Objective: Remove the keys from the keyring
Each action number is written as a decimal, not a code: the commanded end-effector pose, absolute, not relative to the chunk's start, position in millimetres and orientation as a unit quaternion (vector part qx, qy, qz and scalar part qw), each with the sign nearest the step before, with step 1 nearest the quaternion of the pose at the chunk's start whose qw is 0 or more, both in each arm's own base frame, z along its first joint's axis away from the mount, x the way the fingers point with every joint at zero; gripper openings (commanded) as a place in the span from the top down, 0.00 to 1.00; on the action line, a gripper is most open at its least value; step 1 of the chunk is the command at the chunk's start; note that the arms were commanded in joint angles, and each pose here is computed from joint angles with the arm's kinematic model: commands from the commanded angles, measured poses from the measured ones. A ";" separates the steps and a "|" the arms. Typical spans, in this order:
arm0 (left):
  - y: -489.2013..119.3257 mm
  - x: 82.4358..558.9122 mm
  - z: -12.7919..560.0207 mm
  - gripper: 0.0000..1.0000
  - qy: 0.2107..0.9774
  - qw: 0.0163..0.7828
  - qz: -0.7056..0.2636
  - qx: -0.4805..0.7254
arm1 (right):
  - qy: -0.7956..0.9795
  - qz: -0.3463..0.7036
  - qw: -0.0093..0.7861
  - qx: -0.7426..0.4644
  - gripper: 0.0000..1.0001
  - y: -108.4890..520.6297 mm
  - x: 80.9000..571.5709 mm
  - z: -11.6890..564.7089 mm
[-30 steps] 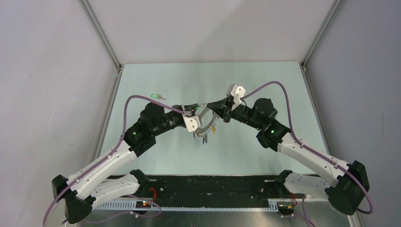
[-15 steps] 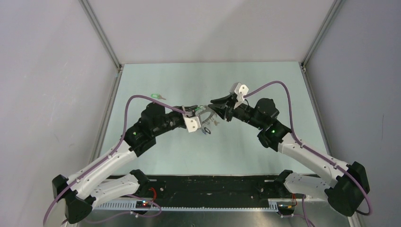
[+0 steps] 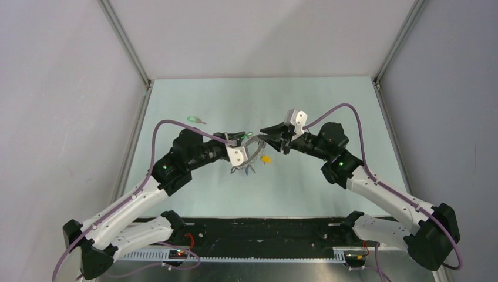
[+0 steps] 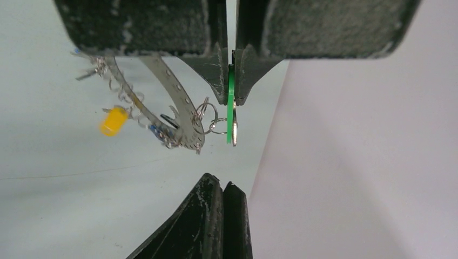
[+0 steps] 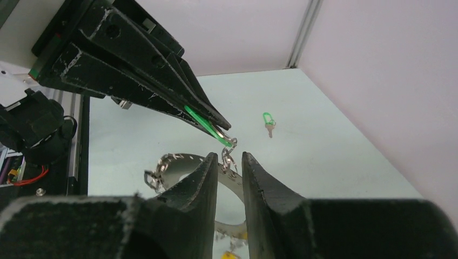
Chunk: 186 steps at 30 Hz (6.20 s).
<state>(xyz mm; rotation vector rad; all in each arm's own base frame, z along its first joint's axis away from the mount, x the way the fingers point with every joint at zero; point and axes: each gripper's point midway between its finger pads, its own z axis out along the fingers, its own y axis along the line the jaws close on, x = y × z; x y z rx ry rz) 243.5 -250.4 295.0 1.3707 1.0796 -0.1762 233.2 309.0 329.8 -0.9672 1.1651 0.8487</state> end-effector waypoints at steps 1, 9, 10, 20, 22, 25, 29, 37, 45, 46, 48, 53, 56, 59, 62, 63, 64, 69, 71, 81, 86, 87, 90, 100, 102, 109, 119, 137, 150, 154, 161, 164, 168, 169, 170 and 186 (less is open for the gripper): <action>-250.7 238.9 333.9 1.00 0.431 0.685 -0.074 0.583 | 0.482 0.370 0.649 -0.458 0.72 312.9 227.1 330.0; -251.5 236.8 334.9 1.00 0.426 0.686 -0.078 0.584 | 0.472 0.363 0.639 -0.486 0.65 320.4 229.6 315.7; -251.6 236.5 335.0 1.00 0.426 0.686 -0.079 0.585 | 0.471 0.360 0.640 -0.489 0.65 321.0 230.8 314.4; -252.6 231.0 337.6 1.00 0.414 0.689 -0.085 0.589 | 0.467 0.350 0.649 -0.488 0.66 327.3 242.8 310.9; -252.5 230.1 338.4 1.00 0.413 0.689 -0.087 0.589 | 0.467 0.350 0.647 -0.491 0.67 328.9 243.6 309.8; -253.2 229.1 338.4 1.00 0.412 0.689 -0.090 0.589 | 0.465 0.353 0.645 -0.492 0.68 331.3 243.7 309.7; -253.9 228.3 338.4 1.00 0.410 0.689 -0.092 0.590 | 0.456 0.361 0.645 -0.497 0.71 334.1 241.2 312.3; -253.6 229.3 337.8 1.00 0.412 0.688 -0.090 0.590 | 0.449 0.369 0.643 -0.498 0.79 333.7 236.0 316.6; -252.5 231.0 337.5 1.00 0.416 0.689 -0.086 0.588 | 0.448 0.371 0.647 -0.493 1.00 329.9 234.0 323.1; -252.5 231.2 337.3 1.00 0.416 0.688 -0.086 0.588 | 0.448 0.371 0.647 -0.493 1.00 329.6 234.0 323.4; -251.9 231.7 337.5 1.00 0.417 0.689 -0.085 0.587 | 0.450 0.373 0.647 -0.490 1.00 328.2 234.4 324.4; -249.7 231.2 340.7 1.00 0.416 0.693 -0.081 0.584 | 0.465 0.384 0.640 -0.475 1.00 326.3 237.2 323.2; -248.4 230.1 343.2 1.00 0.414 0.695 -0.079 0.582 | 0.479 0.393 0.631 -0.467 1.00 326.2 241.2 317.7; -247.3 229.4 345.7 1.00 0.413 0.698 -0.079 0.580 | 0.488 0.407 0.616 -0.465 1.00 328.2 241.0 311.1; -247.8 227.8 346.4 1.00 0.411 0.698 -0.082 0.581 | 0.489 0.429 0.603 -0.461 1.00 331.8 240.1 307.4; -247.8 227.7 346.6 1.00 0.411 0.698 -0.083 0.580 | 0.494 0.442 0.596 -0.453 1.00 332.3 238.8 307.1; -248.4 227.2 346.2 1.00 0.410 0.698 -0.085 0.581 | 0.487 0.449 0.599 -0.450 1.00 332.0 240.0 310.5; -249.3 227.6 345.1 1.00 0.411 0.696 -0.086 0.582 | 0.487 0.516 0.587 -0.390 1.00 327.4 241.9 326.9; -250.0 228.0 344.4 1.00 0.412 0.696 -0.087 0.582 | 0.478 0.536 0.587 -0.375 1.00 328.1 239.3 335.0; -249.4 231.2 341.6 1.00 0.419 0.693 -0.082 0.581 | 0.433 0.596 0.604 -0.305 1.00 318.9 231.3 368.4; -247.6 231.5 342.9 1.00 0.419 0.695 -0.079 0.579 | 0.436 0.594 0.616 -0.279 1.00 311.6 233.4 372.3; -247.2 231.6 343.3 1.00 0.420 0.696 -0.078 0.578 | 0.438 0.593 0.618 -0.272 1.00 310.4 234.7 372.9; -246.5 232.1 343.0 1.00 0.421 0.696 -0.077 0.577 | 0.448 0.590 0.625 -0.247 1.00 304.8 239.5 372.5; -246.0 231.4 344.7 1.00 0.420 0.697 -0.076 0.576 | 0.460 0.578 0.642 -0.206 1.00 293.9 247.5 371.9; -245.4 231.2 345.3 1.00 0.419 0.698 -0.075 0.576 | 0.460 0.572 0.640 -0.226 0.96 296.5 244.2 367.3; -246.4 228.0 345.5 1.00 0.411 0.698 -0.079 0.580 | 0.444 0.524 0.651 -0.324 0.71 303.3 231.2 350.9; -247.6 224.9 345.0 1.00 0.403 0.698 -0.082 0.586 | 0.418 0.446 0.652 -0.449 0.71 317.6 224.7 338.0; -249.1 222.7 345.8 1.00 0.400 0.698 -0.088 0.587 | 0.427 0.414 0.652 -0.469 0.71 336.1 229.2 334.1; -248.8 222.2 346.7 1.00 0.399 0.699 -0.089 0.587 | 0.432 0.413 0.649 -0.471 0.92 342.0 232.3 330.6; -246.2 223.9 348.1 1.00 0.403 0.702 -0.082 0.582 | 0.441 0.407 0.647 -0.471 1.00 338.9 232.7 328.8; -242.3 228.8 346.5 1.00 0.413 0.702 -0.071 0.576 | 0.456 0.400 0.646 -0.464 1.00 326.2 230.6 333.5; -241.3 228.9 347.5 1.00 0.413 0.703 -0.069 0.575 | 0.461 0.400 0.646 -0.457 1.00 319.6 229.9 337.0; -240.1 229.1 348.3 1.00 0.413 0.704 -0.068 0.574 | 0.455 0.410 0.657 -0.439 1.00 311.1 227.1 347.4; -240.5 229.1 347.5 1.00 0.413 0.703 -0.069 0.574 | 0.455 0.413 0.659 -0.434 1.00 308.8 226.3 346.5; -241.6 228.3 347.5 1.00 0.412 0.703 -0.071 0.576 | 0.446 0.420 0.665 -0.426 1.00 307.7 224.8 352.9; -250.1 223.3 341.2 1.00 0.402 0.694 -0.093 0.590 | 0.377 0.497 0.715 -0.316 1.00 289.5 221.6 392.0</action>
